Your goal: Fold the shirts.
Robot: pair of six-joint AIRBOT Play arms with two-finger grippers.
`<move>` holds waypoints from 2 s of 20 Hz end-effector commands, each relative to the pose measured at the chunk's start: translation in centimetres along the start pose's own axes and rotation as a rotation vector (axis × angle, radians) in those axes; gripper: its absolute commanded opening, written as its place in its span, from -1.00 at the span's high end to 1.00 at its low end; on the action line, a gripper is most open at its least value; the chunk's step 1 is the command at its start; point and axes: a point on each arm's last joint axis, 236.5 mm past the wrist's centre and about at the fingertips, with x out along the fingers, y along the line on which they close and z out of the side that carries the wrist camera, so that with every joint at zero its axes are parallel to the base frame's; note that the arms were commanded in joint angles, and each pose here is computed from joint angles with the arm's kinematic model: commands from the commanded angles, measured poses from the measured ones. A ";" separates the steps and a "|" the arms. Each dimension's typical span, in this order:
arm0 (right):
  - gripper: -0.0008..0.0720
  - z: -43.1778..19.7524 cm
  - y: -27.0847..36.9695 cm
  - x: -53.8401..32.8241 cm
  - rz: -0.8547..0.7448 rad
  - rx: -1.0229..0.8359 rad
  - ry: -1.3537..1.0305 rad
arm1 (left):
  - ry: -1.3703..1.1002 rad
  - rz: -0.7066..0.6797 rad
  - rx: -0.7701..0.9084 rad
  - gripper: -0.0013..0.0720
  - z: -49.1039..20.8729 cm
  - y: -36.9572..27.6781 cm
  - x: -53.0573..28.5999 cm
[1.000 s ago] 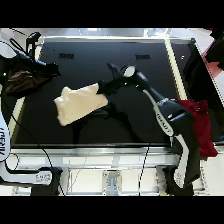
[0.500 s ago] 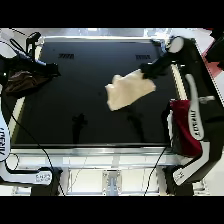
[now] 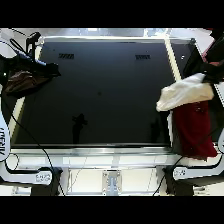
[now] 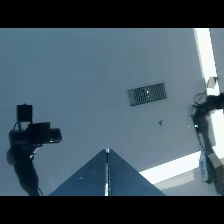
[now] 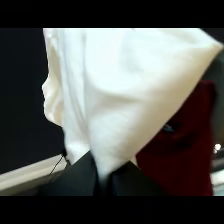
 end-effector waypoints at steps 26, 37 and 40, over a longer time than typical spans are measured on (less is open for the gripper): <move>-0.22 -19.0 -8.3 -3.0 -0.026 0.304 -0.119 | 0.016 -0.026 0.023 0.93 -0.1 -2.3 0.8; -0.22 -8.5 13.3 -17.7 0.726 -0.168 -0.602 | 0.004 -0.067 0.011 0.93 0.1 -3.3 0.8; -0.22 -10.4 16.7 -10.1 0.701 -0.273 -0.369 | -0.005 -0.105 0.001 0.93 0.4 -4.2 0.7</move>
